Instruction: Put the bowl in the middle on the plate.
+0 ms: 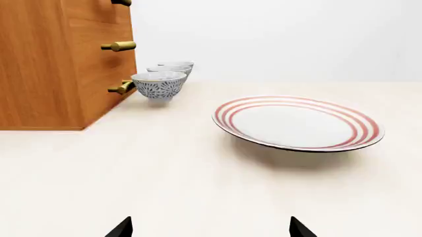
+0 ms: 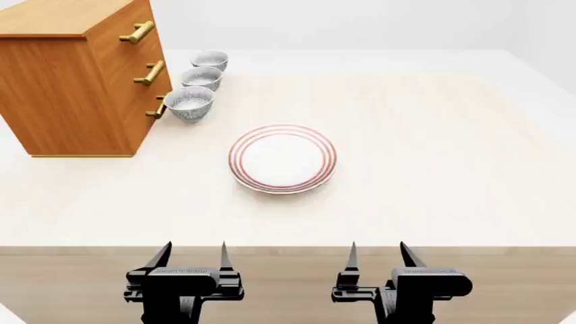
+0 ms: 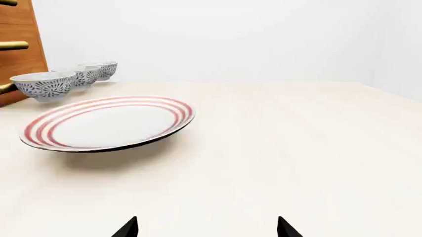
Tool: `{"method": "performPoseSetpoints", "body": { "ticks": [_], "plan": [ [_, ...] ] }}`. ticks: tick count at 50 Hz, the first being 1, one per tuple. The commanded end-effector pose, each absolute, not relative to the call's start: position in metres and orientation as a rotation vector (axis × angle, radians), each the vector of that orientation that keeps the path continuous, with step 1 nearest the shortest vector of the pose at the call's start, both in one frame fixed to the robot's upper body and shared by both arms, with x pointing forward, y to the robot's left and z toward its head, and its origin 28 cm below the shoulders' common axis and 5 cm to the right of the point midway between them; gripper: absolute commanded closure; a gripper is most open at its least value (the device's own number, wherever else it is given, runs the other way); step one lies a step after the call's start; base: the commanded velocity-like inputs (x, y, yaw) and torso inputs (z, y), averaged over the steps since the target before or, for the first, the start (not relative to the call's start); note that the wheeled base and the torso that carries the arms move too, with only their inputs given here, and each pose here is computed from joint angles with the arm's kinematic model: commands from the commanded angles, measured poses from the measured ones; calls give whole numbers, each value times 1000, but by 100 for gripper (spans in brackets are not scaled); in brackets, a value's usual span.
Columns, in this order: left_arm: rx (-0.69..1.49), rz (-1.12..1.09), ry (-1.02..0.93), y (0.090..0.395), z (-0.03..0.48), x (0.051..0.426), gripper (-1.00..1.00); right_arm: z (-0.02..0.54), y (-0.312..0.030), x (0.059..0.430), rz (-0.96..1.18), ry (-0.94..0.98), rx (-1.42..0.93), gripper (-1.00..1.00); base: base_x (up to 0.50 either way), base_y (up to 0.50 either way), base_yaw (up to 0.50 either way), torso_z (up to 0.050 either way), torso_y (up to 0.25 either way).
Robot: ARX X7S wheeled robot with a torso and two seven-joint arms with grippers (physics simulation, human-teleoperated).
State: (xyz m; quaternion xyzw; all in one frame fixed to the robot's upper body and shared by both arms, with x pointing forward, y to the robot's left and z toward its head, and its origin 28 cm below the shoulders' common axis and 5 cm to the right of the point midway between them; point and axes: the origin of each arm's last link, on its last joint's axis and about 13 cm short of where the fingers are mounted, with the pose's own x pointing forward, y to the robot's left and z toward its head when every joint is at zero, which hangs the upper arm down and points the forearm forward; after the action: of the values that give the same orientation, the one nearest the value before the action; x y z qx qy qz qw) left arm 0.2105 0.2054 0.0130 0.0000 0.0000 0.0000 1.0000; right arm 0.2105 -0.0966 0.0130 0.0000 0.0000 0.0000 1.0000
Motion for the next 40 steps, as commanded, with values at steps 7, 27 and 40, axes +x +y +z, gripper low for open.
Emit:
{"method": "performPoseSetpoints", "body": {
  "ticks": [7,27,40],
  "plan": [
    [-3,-2,-2,206,14,210,-100,11,-96,211,-7,7,-11,-100,0,0,0,0,0],
    [43,19,-135,213,72,189,-100,75,-103,190,-5,-157,89,-100,0,0,0,0,0],
    [25,39,-232,215,107,169,-100,103,-105,176,-12,-232,89,-100,0,0,0,0,0]
  ]
}}
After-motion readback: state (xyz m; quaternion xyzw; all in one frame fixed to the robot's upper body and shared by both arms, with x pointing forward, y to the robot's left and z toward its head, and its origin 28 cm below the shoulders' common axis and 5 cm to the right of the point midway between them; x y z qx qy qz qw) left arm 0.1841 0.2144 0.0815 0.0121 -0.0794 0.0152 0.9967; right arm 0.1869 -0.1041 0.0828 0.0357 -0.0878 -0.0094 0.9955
